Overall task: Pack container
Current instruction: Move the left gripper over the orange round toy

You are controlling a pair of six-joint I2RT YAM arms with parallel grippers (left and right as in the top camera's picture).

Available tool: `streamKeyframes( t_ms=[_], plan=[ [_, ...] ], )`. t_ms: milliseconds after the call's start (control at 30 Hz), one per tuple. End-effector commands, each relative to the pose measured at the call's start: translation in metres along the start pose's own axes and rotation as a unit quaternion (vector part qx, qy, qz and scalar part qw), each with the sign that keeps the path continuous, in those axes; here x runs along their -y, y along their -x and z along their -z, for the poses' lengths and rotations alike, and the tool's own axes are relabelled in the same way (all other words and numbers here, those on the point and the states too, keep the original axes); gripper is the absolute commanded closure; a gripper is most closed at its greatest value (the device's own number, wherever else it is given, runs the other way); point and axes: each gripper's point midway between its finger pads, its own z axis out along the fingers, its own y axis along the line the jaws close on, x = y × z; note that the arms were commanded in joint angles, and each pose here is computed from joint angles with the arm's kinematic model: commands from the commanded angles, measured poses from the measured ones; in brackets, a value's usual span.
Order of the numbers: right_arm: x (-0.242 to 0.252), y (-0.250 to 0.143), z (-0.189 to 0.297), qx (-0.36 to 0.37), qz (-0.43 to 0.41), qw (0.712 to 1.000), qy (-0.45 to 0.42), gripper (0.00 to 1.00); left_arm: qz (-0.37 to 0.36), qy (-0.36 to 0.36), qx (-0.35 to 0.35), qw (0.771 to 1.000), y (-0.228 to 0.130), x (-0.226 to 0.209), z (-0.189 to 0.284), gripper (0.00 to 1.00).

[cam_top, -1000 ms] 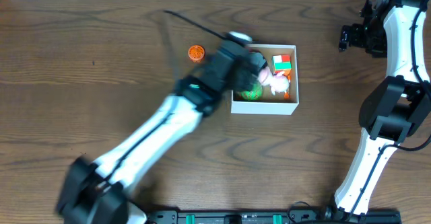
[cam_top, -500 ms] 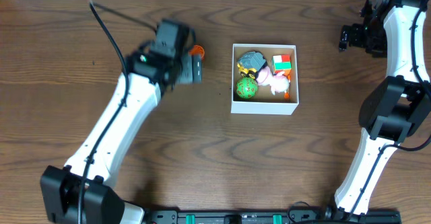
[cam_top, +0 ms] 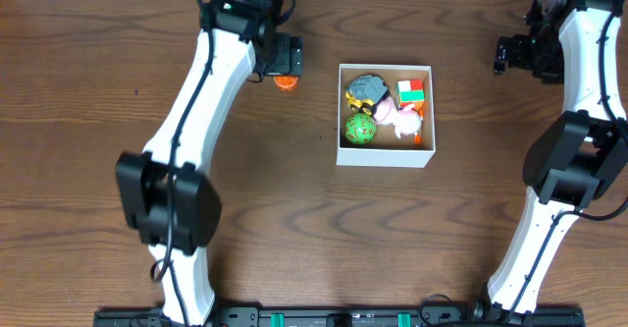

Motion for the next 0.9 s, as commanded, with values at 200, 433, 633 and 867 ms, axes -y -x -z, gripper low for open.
streamKeyframes(
  t_ms=[200,433,633,867],
  plan=[
    [0.003,0.001,0.004,0.005,-0.010,1.000,0.000,0.01,0.006,-0.007,-0.005,1.000,0.012,-0.005,-0.029,0.02],
    [0.003,0.001,0.004,0.005,-0.010,1.000,0.000,0.01,0.001,-0.004,-0.019,1.000,0.009,0.001,-0.062,0.02],
    [0.003,0.001,0.004,0.005,-0.010,1.000,0.000,0.01,-0.003,-0.003,-0.026,1.000,0.008,0.003,-0.082,0.02],
    [0.003,0.001,0.004,0.005,-0.010,1.000,0.000,0.01,-0.009,-0.006,-0.018,1.000,0.012,0.008,-0.098,0.02]
  ],
)
